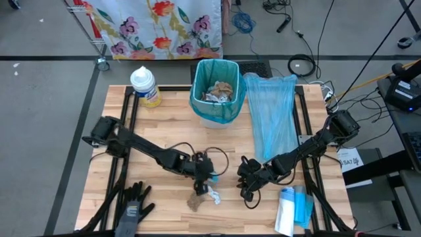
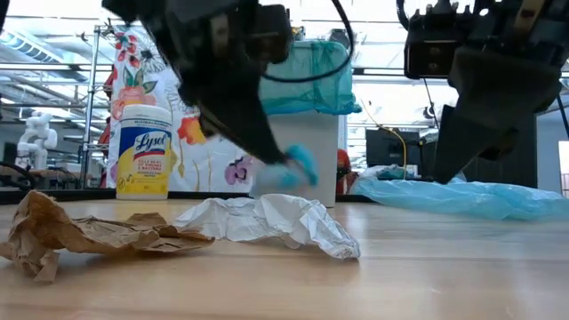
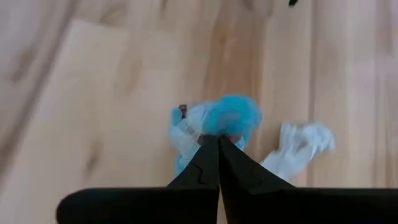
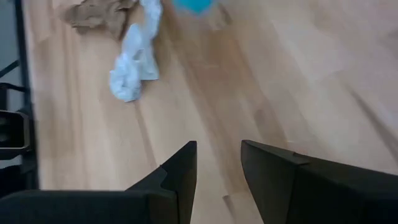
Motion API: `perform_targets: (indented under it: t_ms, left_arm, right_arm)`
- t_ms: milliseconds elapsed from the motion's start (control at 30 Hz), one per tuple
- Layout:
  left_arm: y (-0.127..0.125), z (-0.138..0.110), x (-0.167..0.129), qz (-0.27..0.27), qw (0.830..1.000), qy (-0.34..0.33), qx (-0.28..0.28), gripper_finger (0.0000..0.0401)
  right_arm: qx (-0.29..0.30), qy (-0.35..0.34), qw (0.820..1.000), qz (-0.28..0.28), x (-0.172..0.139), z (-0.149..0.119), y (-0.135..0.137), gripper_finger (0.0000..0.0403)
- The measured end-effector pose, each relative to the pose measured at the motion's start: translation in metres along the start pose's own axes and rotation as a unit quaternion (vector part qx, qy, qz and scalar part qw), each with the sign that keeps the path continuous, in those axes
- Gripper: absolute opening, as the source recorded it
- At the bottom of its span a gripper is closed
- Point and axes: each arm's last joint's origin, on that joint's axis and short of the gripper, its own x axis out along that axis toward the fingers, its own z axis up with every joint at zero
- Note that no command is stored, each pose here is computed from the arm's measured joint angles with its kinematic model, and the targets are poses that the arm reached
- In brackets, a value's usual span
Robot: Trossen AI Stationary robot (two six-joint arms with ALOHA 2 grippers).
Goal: Place trash/remove bag and relplace
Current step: Put the blue plastic into the trash bin
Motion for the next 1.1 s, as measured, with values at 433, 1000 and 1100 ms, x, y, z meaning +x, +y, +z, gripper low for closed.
perform_targets:
  t_ms: [433, 1000, 1100]
  left_arm:
    - [0.015, 0.075, -0.113, 0.023, 0.996, -0.083, -0.012, 0.0]
    - [0.016, 0.076, -0.109, -0.006, 0.998, -0.066, 0.004, 0.0099]
    - [0.014, 0.066, -0.089, 0.003, 0.999, -0.032, 0.007, 0.0142]
  right_arm:
    - [-0.011, -0.004, 0.999, -0.047, 0.0, -0.003, -0.007, 0.0116]
    - [-0.011, -0.004, 0.999, -0.048, 0.0, -0.003, -0.007, 0.0116]
    - [-0.011, -0.004, 0.999, -0.048, 0.0, -0.002, -0.007, 0.0116]
